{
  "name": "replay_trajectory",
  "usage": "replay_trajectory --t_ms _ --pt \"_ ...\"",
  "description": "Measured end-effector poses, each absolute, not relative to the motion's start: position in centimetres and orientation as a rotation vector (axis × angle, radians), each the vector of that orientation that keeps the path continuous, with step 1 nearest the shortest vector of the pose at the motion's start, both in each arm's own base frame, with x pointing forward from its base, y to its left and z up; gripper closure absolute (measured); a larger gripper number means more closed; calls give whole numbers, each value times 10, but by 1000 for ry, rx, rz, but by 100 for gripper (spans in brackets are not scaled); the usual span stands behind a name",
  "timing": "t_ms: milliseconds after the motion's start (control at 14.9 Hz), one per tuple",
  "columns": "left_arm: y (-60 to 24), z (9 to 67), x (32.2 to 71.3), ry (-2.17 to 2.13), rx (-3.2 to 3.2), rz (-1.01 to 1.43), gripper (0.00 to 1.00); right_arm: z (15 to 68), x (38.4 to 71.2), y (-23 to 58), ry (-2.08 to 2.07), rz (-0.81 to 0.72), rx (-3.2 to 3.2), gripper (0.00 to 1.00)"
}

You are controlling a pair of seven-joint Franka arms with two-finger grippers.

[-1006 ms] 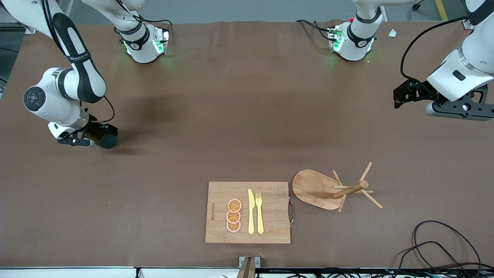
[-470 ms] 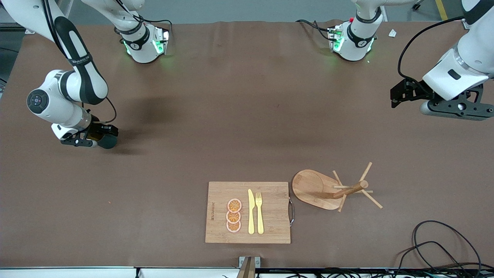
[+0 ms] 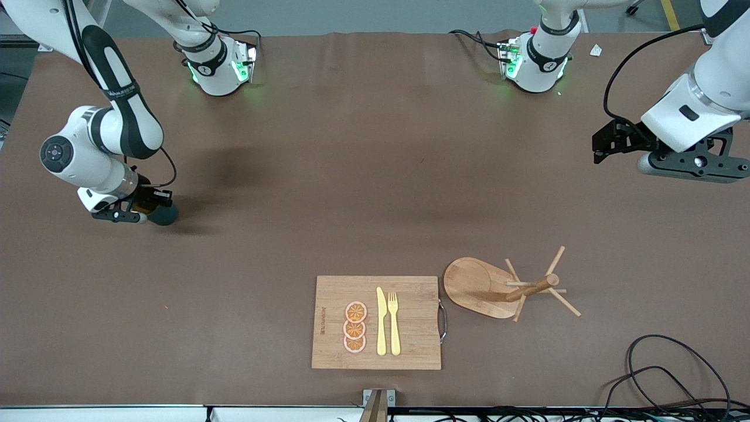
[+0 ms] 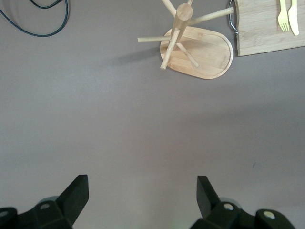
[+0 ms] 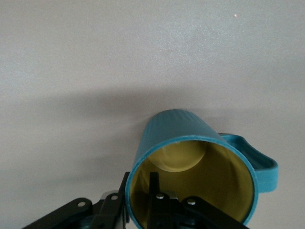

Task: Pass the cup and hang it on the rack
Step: 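Carry the mug toward the table middle while the left gripper approaches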

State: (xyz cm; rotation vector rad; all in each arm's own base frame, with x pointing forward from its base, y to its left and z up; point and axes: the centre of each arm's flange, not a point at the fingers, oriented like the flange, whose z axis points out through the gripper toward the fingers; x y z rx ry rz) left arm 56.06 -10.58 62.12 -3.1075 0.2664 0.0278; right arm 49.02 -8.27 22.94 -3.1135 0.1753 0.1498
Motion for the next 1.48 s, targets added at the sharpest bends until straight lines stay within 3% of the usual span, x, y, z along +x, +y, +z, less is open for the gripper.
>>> replay_trajectory --t_ms 134,268,738,1140,1476 --pt "-106 621 561 266 -3108 28 0 229 490 -83 176 151 -3113 92" --pt "-106 621 561 266 -3108 28 0 229 490 -83 175 153 -3113 94" --pt "-106 621 561 267 -3108 28 0 240 492 -60 250 232 -3103 95" --pt "-108 621 560 273 -3107 28 0 321 497 33 425 170 -3100 95" --pt "-121 621 558 305 -3104 28 0 349 491 120 614 187 -2992 95"
